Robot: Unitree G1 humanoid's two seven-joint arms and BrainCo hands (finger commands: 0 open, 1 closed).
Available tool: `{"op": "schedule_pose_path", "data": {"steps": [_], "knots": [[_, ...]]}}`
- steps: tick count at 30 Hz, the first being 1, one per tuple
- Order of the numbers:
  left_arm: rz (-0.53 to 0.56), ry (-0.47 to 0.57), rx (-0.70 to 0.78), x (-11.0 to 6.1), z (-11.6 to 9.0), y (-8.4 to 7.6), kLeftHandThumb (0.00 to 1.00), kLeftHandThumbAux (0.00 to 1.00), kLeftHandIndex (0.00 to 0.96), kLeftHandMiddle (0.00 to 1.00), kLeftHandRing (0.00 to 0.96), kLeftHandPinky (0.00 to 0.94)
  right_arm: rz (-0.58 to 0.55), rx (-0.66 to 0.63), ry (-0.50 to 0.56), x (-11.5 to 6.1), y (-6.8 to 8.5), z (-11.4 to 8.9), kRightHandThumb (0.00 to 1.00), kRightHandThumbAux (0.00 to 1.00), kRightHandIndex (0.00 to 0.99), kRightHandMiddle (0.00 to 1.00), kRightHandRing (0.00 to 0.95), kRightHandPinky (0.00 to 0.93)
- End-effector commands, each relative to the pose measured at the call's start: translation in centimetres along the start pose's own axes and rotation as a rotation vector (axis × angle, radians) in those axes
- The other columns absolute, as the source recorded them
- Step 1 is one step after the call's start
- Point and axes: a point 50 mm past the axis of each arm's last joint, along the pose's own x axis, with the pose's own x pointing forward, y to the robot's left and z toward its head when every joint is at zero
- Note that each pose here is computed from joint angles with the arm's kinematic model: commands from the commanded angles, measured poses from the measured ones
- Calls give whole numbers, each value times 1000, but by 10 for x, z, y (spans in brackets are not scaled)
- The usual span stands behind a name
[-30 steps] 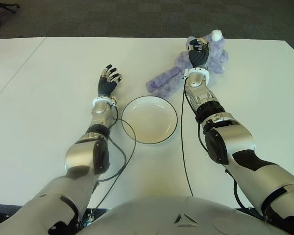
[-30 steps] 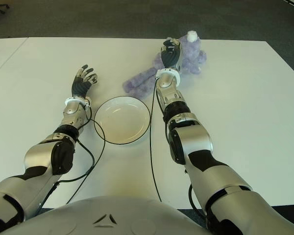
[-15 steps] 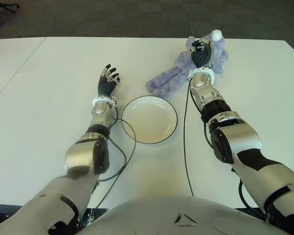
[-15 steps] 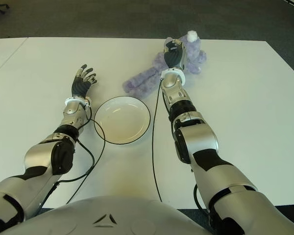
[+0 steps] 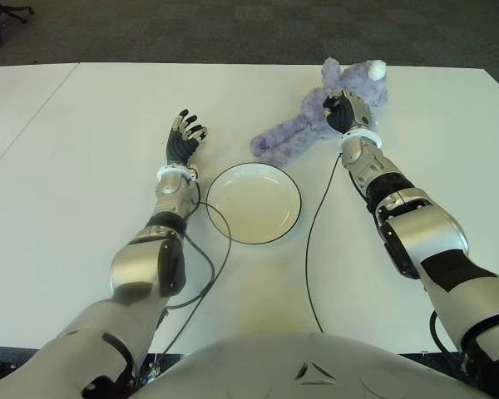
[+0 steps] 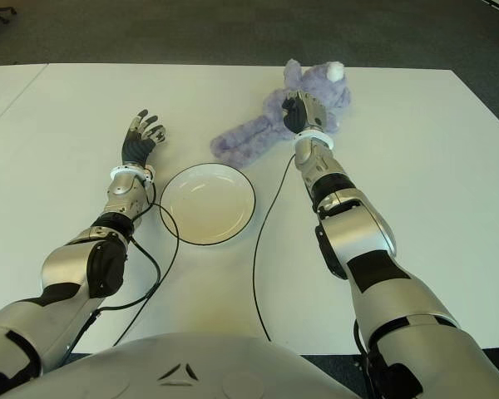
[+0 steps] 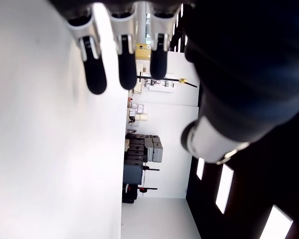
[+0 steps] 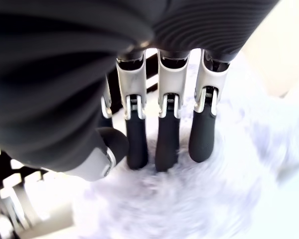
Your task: Put the doll into the plate.
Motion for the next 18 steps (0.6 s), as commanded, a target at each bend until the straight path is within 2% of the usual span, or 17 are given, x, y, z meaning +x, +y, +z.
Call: {"op": "schedule_pose_path", "data": {"steps": [1,10,12,18], "knots": [[14,370,-41,-45,-82,0,395,787,94,164,191,244,217,-227,-259,-15,15,-12,711,732,399,785,808,820],[16,373,-60,-46,-83,-2,394,800,93,167,207,276,242,-344,-261,-15,14,-18,710,732,399,804,817,801],[17,373,-60,-45,-82,-2,386,799,86,168,212,271,250,-354,-252,-15,15,-20,710,731,399,776,790,759],[14,370,-55,-45,-82,-4,380,796,82,165,209,266,272,-359,-229,-16,17,-23,710,731,399,740,768,751]]}}
